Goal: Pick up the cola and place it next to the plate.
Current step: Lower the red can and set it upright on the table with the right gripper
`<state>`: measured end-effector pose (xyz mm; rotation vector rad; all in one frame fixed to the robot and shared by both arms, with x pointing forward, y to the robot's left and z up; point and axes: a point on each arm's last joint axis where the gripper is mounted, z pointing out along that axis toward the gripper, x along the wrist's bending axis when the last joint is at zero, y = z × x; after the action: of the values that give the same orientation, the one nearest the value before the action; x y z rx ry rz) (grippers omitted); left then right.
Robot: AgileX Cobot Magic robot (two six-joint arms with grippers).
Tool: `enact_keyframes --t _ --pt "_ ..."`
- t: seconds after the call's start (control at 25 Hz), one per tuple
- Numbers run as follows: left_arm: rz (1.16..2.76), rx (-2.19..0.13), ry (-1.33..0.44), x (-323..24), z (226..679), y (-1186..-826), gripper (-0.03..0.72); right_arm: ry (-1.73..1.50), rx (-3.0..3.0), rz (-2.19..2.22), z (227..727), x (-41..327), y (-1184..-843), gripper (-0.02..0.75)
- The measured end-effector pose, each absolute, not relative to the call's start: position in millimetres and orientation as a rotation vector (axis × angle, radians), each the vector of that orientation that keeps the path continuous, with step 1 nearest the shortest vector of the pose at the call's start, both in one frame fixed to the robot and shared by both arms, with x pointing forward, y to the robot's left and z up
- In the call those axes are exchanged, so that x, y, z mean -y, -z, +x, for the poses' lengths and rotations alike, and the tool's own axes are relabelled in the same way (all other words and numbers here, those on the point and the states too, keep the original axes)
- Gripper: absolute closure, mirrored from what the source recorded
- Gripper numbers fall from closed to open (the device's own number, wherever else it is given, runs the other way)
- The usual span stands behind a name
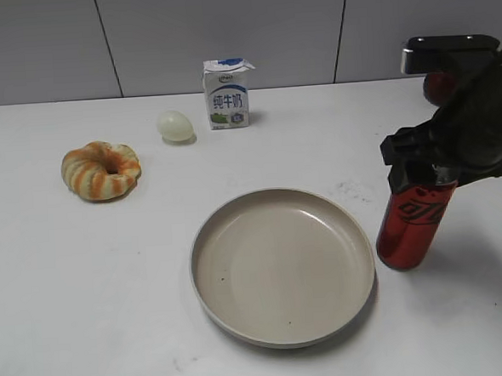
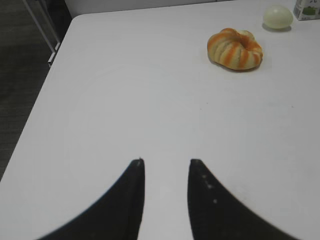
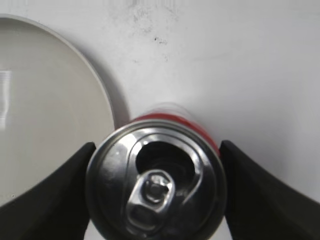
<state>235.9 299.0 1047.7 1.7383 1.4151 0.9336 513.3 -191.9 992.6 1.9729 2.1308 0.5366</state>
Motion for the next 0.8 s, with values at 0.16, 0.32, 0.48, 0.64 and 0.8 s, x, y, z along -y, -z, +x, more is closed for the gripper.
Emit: enact_keyframes --t 0.16,0.32,0.48,0.64,0.8 --pt "1.738 -1.415 -0.934 -299.0 235.9 -1047.7 0.454 -0.557 -2.123 1.981 513.4 191.0 -992.6 0.219" --pt "1.738 -1.415 -0.934 -299.0 235.9 -1047.7 0.454 -0.555 -2.152 1.975 511.9 190.1 -992.5 0.219" --pt "1.738 -1.415 -0.934 -299.0 235.9 -1047.7 0.454 -0.565 -2.182 1.969 510.7 188.4 -992.7 0.215" --pt "1.738 -1.415 -0.934 -299.0 235.9 -1047.7 0.454 -0.559 -2.189 1.981 509.6 188.0 -992.4 0.160" --pt "1.738 -1.415 -0.934 -299.0 235.9 -1047.7 0.454 -0.574 -2.193 1.967 513.5 186.2 -1000.4 0.094"
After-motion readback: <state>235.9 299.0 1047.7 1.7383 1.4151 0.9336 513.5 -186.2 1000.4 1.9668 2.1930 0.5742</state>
